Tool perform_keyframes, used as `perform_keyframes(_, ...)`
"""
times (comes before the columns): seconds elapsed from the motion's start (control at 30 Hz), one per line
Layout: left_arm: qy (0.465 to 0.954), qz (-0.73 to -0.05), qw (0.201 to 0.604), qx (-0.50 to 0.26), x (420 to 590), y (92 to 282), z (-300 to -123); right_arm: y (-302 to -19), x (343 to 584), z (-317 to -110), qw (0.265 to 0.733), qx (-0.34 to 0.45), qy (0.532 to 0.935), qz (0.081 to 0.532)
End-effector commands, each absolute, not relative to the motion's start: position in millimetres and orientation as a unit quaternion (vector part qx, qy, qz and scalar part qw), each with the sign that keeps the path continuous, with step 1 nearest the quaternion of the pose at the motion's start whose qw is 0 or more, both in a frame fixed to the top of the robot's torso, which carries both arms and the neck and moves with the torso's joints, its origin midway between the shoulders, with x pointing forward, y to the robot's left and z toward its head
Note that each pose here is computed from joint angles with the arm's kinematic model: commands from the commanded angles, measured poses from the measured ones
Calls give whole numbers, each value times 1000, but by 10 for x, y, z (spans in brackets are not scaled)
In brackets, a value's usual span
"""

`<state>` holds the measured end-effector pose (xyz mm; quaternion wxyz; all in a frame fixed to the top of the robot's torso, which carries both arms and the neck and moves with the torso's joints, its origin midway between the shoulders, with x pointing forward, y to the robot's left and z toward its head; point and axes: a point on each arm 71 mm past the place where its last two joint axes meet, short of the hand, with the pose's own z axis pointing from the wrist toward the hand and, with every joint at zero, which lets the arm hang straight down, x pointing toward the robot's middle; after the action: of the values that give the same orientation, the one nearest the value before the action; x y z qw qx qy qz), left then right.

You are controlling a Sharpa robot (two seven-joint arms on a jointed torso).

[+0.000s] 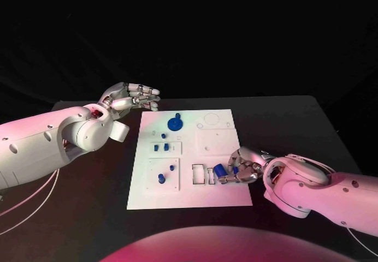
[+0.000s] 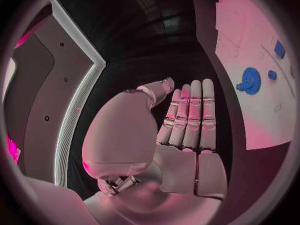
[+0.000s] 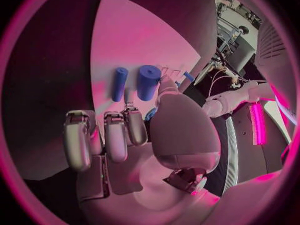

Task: Assemble the parts on the task board

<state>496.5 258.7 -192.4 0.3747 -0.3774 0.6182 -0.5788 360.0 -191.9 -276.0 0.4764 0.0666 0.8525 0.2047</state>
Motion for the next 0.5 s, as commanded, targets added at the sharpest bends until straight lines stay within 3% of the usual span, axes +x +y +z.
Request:
perform_keyframes(0.03, 619, -586, 366, -375, 4958, 2558, -1915, -1919, 3599, -2789, 477, 47, 859, 182)
perform_keyframes(0.5, 620, -586, 364, -375, 4954, 2555, -1916, -1873, 3629, -2802, 485, 51, 855, 176)
